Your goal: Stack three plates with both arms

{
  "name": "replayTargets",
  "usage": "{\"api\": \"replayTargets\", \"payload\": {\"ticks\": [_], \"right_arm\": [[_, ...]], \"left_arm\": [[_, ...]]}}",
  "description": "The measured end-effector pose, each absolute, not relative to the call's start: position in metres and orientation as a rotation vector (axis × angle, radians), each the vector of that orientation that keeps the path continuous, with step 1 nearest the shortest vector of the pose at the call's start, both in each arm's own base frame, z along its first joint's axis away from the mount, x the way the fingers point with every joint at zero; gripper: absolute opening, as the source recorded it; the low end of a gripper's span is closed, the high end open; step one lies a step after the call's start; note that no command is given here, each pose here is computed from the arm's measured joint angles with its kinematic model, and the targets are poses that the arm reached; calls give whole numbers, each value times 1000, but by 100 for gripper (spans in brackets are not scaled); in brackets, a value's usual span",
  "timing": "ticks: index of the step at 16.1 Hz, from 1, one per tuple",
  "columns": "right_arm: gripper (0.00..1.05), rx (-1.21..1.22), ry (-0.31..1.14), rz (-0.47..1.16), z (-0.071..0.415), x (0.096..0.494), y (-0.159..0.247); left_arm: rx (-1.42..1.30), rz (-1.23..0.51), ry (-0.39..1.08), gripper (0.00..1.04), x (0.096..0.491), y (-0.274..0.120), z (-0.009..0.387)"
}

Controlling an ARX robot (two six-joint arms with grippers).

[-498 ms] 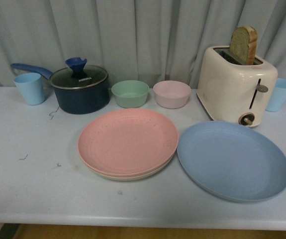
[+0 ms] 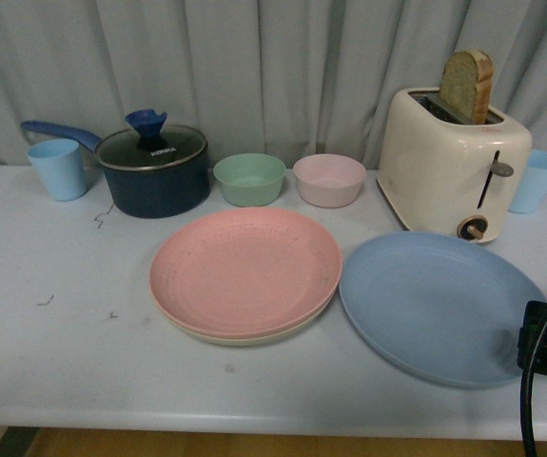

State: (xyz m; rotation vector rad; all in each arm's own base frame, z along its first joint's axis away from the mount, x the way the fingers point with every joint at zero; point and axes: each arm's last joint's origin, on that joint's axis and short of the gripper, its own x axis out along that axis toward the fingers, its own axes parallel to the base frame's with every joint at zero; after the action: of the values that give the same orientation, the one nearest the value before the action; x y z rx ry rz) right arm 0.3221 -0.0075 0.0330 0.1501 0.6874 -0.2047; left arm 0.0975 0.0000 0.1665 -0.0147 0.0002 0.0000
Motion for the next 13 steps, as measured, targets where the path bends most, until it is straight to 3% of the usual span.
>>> {"api": "replayTargets", "payload": {"ticks": [3, 4, 10, 13], "right_arm": [[98, 165, 669, -196, 32, 335, -1], [92, 166, 681, -214, 30, 338, -1], [25, 187, 676, -234, 25, 335, -5], [4, 272, 638, -247, 28, 330, -15]], "left_arm": [[-15, 0, 0, 98, 98, 0, 166], [-15, 0, 0, 98, 98, 0, 167], [-14, 0, 0, 98, 98, 0, 167], [-14, 0, 0, 98, 98, 0, 167]]}}
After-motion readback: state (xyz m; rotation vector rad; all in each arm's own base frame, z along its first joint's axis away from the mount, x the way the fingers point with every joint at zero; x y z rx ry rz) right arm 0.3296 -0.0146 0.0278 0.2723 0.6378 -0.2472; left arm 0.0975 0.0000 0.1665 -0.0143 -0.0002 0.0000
